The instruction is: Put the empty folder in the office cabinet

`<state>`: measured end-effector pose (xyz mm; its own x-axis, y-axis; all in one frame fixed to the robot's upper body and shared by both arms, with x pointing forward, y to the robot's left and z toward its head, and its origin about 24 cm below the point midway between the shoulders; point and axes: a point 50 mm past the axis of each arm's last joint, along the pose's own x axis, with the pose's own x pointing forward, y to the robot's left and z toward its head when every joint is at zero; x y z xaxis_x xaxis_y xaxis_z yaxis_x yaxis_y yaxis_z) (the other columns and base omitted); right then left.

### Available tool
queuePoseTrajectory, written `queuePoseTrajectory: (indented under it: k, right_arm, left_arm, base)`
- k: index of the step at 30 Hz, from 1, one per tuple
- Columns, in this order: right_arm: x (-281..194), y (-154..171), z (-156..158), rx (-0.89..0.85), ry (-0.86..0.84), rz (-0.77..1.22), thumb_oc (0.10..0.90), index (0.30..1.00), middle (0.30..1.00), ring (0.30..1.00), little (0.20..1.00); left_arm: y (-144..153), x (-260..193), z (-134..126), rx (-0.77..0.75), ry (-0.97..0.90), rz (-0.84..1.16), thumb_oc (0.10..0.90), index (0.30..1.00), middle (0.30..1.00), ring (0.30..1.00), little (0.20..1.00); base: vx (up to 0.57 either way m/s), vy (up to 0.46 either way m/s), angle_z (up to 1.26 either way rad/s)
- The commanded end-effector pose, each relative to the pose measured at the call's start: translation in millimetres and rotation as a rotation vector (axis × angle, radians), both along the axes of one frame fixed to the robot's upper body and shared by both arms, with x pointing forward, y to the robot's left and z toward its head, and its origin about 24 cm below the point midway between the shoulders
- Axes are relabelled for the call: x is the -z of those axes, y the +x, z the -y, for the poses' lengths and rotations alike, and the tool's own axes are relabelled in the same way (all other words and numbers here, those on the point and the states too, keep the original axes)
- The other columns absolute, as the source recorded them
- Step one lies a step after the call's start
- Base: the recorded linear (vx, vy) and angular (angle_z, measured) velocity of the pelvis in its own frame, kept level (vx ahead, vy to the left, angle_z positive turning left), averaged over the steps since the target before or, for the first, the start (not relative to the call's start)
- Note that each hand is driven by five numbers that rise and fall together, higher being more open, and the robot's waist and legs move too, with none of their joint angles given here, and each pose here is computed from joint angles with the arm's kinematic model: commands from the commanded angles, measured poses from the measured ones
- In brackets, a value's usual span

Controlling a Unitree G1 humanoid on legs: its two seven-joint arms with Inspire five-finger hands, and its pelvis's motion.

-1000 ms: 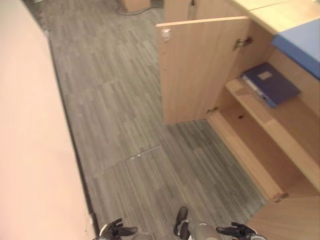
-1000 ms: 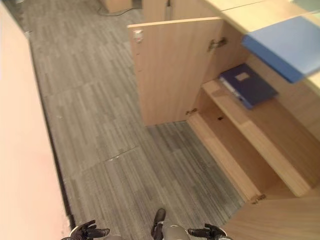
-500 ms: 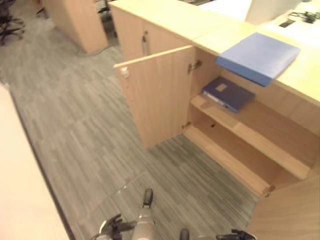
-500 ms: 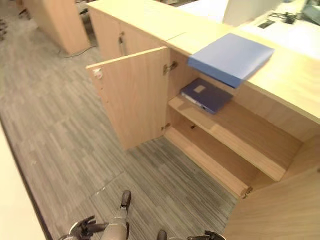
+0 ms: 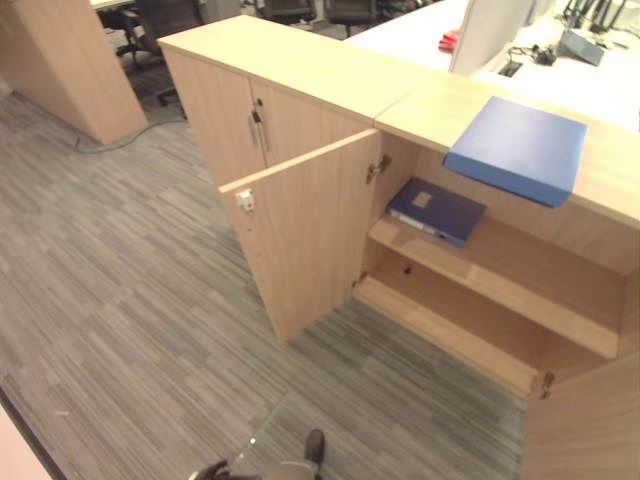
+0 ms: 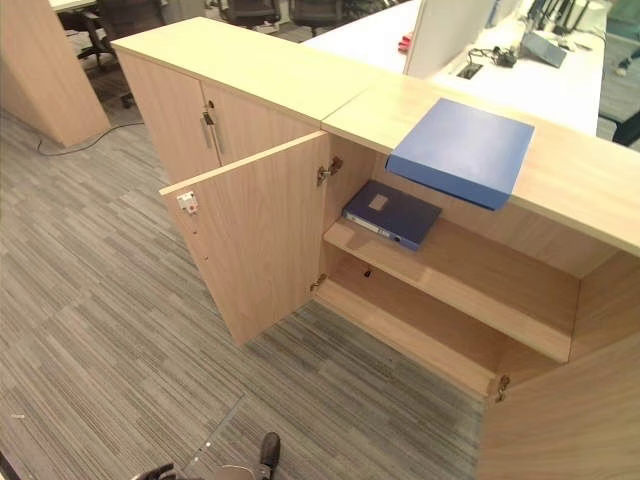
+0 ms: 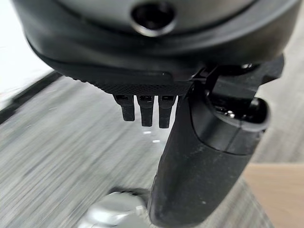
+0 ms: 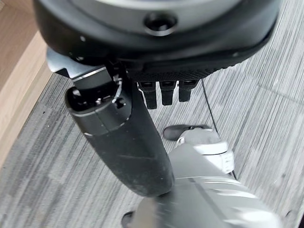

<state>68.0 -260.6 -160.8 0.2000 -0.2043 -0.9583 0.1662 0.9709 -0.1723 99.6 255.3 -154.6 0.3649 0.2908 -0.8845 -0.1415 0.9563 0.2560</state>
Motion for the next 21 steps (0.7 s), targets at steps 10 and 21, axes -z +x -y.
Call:
queuePoseTrajectory:
  k: [10, 21]
  right_arm:
    - [-12, 43, 3, -0.162, -0.060, 0.135, 0.800, 0.900, 0.900, 0.900, 0.900]
    - [-7, 21, 6, -0.069, -0.072, 0.088, 0.800, 0.900, 0.900, 0.900, 0.900]
  left_arm:
    - [-31, -2, -24, 0.020, 0.076, -0.079, 0.800, 0.900, 0.900, 0.900, 0.900]
    - [-50, 0, -29, -0.091, 0.089, -0.106, 0.800, 0.900, 0.900, 0.900, 0.900]
  base:
    - [0.18, 0.242, -0.41]
    - [0.16, -0.157, -0.51]
